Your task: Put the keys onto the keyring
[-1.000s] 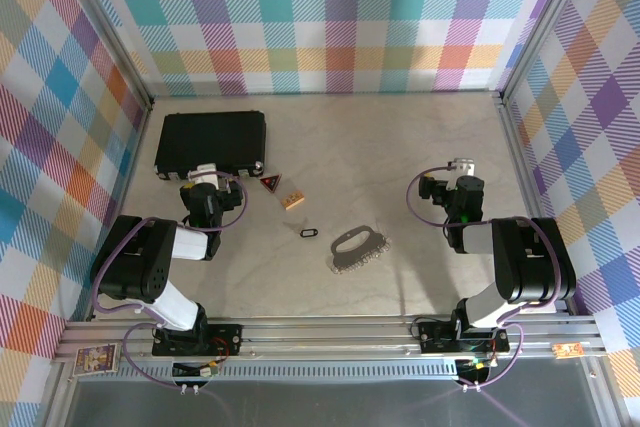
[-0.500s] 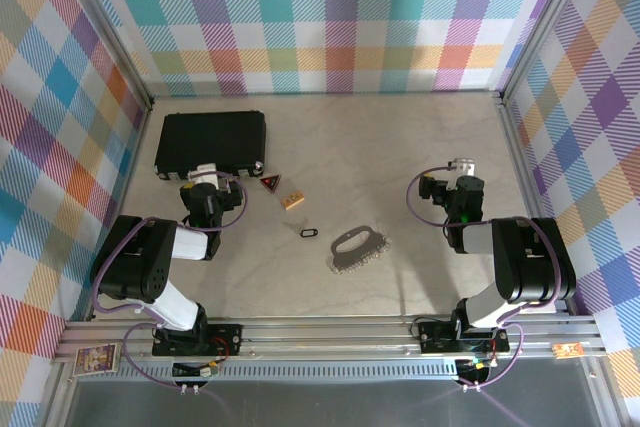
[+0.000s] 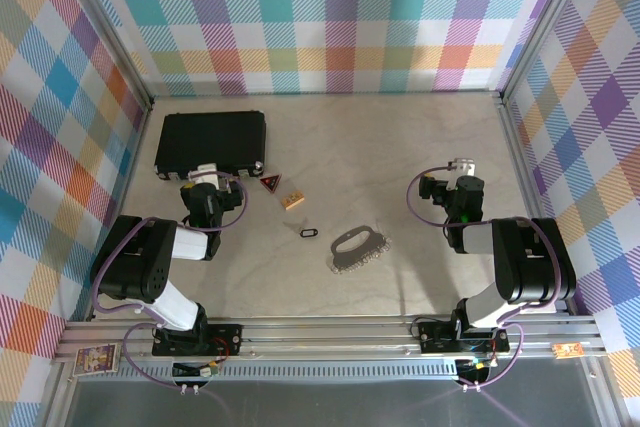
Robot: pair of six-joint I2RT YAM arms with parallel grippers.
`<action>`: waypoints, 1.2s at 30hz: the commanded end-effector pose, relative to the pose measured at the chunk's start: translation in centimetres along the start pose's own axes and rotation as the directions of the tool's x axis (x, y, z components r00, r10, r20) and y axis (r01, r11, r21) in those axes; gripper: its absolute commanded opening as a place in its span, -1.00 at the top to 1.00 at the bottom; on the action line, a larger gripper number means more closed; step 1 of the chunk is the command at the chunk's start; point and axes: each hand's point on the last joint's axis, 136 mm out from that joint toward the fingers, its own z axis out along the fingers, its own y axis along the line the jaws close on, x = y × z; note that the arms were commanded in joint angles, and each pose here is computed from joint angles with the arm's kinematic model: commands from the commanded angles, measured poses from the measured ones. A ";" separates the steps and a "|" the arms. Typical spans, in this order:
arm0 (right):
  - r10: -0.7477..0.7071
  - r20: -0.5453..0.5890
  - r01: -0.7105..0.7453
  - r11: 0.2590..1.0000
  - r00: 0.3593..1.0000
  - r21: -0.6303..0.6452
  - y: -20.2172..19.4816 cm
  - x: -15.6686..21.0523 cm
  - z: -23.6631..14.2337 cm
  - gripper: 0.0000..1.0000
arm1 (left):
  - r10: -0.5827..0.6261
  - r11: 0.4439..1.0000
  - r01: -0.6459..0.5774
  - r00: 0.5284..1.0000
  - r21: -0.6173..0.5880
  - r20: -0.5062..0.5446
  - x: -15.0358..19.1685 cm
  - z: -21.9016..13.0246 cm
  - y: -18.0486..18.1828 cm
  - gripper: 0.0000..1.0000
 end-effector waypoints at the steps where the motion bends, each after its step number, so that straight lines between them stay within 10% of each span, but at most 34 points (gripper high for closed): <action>1: 0.002 0.038 -0.001 1.000 0.999 -0.026 0.7 -1.4 -0.4 -0.98 | -0.007 1.000 0.007 1.000 0.017 0.013 -1.2 0.0 -0.2 -1.00; 11: -0.017 0.017 0.018 1.000 1.000 -0.020 1.3 -4.3 -2.6 -0.98 | -0.007 0.999 0.008 1.000 0.040 -0.003 -3.5 -1.9 -0.4 -0.99; 22: 0.282 -0.092 -0.278 0.959 0.955 0.047 0.7 -6.9 -7.2 -0.98 | -0.124 0.986 0.129 0.991 0.108 -0.056 -7.3 -7.4 -1.9 -0.99; 36: 0.136 -0.450 -0.266 0.934 0.883 -0.239 9.2 -1.9 -12.1 -0.98 | -0.191 0.826 0.385 0.878 0.412 -0.439 -5.9 -14.7 -9.9 -0.99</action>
